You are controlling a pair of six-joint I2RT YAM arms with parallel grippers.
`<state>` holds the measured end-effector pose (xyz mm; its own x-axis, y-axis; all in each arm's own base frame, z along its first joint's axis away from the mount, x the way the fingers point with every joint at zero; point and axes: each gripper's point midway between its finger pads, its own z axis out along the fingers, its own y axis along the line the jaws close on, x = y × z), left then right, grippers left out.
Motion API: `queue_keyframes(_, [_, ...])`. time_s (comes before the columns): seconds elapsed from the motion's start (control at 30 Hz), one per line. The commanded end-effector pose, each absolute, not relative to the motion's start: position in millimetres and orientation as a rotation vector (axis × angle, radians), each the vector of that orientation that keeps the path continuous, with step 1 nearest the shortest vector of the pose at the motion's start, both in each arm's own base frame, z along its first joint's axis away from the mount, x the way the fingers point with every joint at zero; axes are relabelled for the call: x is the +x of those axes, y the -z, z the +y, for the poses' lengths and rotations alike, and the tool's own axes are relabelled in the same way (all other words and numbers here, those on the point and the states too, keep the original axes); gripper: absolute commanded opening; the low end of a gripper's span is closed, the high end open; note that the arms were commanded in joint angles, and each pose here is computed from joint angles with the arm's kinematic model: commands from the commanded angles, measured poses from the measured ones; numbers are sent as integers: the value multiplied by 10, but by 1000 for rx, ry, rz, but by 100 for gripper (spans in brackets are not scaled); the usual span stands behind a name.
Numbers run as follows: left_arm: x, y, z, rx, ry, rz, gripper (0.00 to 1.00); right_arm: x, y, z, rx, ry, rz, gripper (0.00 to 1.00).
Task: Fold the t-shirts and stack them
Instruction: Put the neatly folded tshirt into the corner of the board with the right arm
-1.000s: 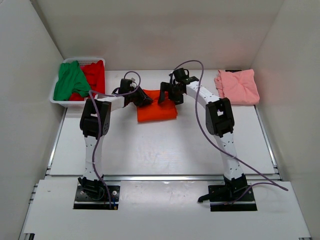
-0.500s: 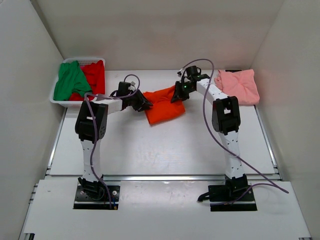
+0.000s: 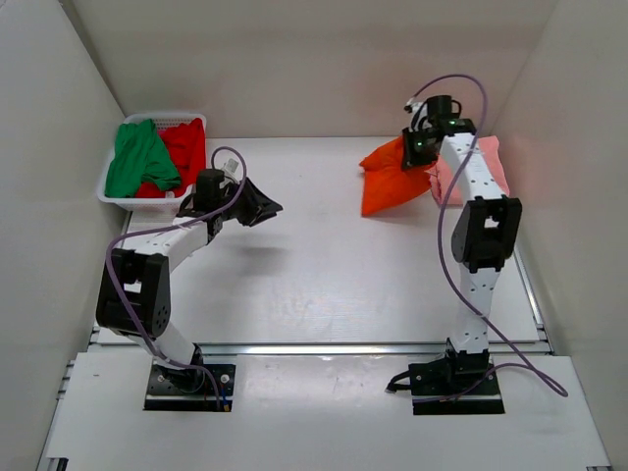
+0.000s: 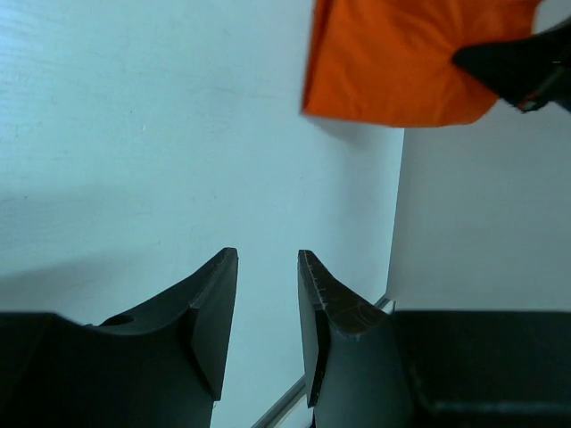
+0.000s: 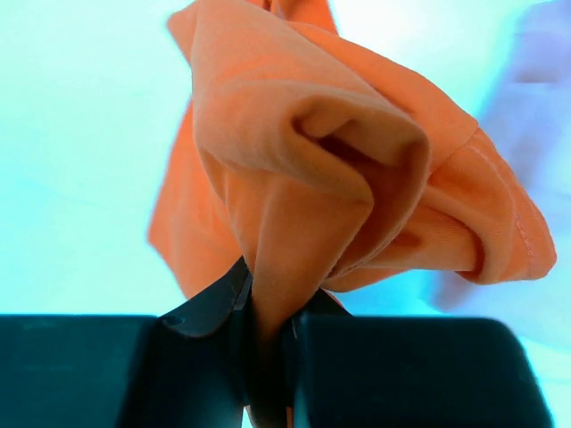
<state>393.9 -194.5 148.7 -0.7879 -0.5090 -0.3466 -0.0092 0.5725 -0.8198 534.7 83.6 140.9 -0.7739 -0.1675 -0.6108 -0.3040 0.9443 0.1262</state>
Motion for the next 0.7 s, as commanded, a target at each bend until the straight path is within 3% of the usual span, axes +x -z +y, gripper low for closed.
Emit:
queue_keyframes(0.0, [3807, -1511, -1972, -372, 1191, 2241, 44, 5368, -2096, 307, -337, -150, 2322, 0])
queue_keyframes(0.23, [3670, -1465, -1924, -353, 1179, 2257, 44, 5424, -2417, -323, -365, -80, 2246, 0])
queue_keyframes(0.67, [3542, -1315, -1949, -337, 1177, 2304, 44, 5578, -1946, -1317, -251, 143, 2307, 0])
